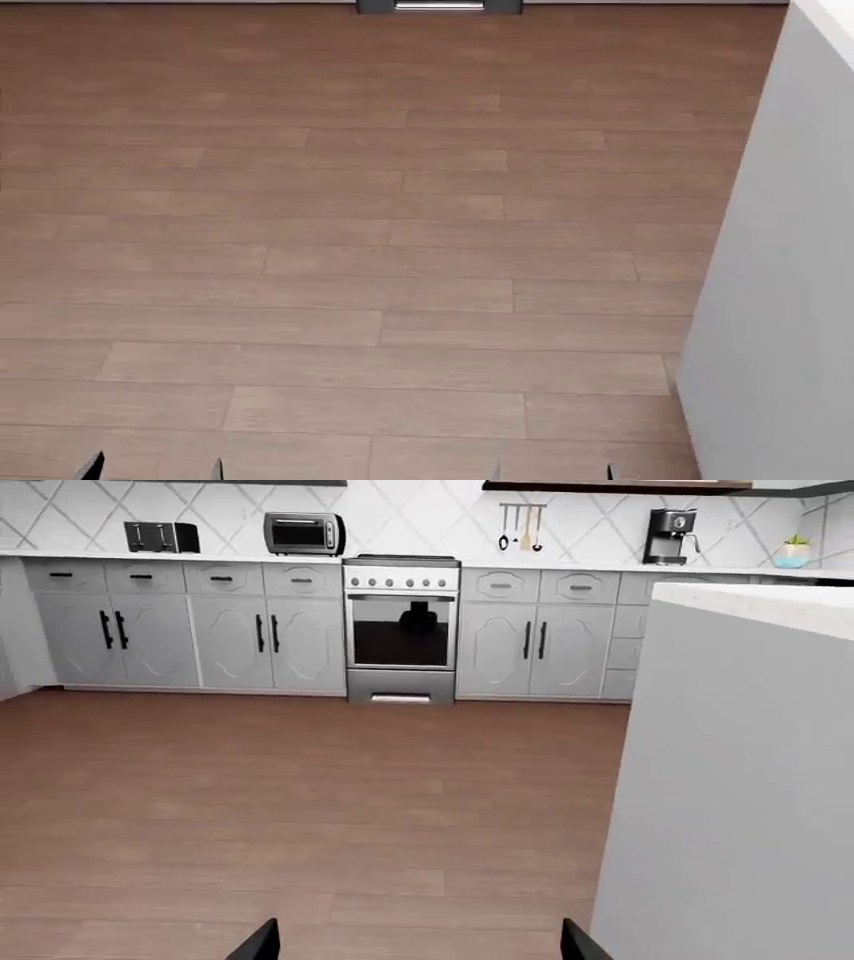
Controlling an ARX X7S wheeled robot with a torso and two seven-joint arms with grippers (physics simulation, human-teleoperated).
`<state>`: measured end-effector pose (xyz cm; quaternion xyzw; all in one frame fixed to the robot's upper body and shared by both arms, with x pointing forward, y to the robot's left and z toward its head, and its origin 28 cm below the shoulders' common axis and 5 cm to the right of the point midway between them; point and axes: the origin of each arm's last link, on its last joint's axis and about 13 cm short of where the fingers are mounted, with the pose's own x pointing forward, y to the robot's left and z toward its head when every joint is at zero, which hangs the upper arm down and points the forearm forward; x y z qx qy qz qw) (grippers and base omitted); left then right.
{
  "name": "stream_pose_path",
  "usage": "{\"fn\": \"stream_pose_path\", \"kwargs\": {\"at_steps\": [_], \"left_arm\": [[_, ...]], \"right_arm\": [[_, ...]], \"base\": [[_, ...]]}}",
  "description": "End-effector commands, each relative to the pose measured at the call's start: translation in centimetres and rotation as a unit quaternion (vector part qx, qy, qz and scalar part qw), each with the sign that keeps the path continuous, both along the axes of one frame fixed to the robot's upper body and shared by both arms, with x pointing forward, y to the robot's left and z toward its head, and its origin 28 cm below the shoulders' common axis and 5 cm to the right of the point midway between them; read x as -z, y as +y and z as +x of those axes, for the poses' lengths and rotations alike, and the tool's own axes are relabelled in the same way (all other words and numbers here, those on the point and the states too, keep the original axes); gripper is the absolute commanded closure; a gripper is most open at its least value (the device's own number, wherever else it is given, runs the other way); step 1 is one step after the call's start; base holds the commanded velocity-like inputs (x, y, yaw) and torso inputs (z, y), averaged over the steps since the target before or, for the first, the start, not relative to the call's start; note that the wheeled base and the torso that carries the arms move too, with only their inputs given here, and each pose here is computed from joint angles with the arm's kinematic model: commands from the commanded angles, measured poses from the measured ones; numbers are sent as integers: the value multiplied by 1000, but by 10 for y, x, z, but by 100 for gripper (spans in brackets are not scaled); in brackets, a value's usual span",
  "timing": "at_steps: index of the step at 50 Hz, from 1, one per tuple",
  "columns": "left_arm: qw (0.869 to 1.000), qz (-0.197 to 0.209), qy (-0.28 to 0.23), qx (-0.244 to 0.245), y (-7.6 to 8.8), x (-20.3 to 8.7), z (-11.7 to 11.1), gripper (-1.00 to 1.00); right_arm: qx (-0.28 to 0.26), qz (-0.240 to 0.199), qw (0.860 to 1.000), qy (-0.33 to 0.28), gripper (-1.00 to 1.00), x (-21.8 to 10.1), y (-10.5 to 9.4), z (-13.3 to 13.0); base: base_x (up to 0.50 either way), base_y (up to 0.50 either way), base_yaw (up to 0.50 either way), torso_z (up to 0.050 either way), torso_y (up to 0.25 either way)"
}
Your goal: Place the cup inside the bowl on the dining table and move the bowl to any counter.
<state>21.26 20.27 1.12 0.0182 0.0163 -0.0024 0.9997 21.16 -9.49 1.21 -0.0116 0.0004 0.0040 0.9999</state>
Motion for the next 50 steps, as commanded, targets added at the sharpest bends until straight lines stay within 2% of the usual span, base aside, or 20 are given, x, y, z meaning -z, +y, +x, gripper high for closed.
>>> {"fn": "stream_pose_path", "kwargs": {"at_steps": [1, 43, 50], "left_arm": [[1000, -5, 3, -4, 2, 1, -1, -100], [1000, 0, 0, 1, -1, -1, 0, -100], [1000, 1, 0, 1, 1, 0, -1, -100]], "right_arm": [[0, 2, 1000, 4, -100, 2, 0, 1], [3, -2, 1000, 15, -100, 2, 0, 1], [3, 1, 1000, 16, -100, 2, 0, 1]], "base": [[-500, 8, 0, 0, 0], [-500, 7, 0, 0, 0], [-495, -287, 0, 0, 0]]}}
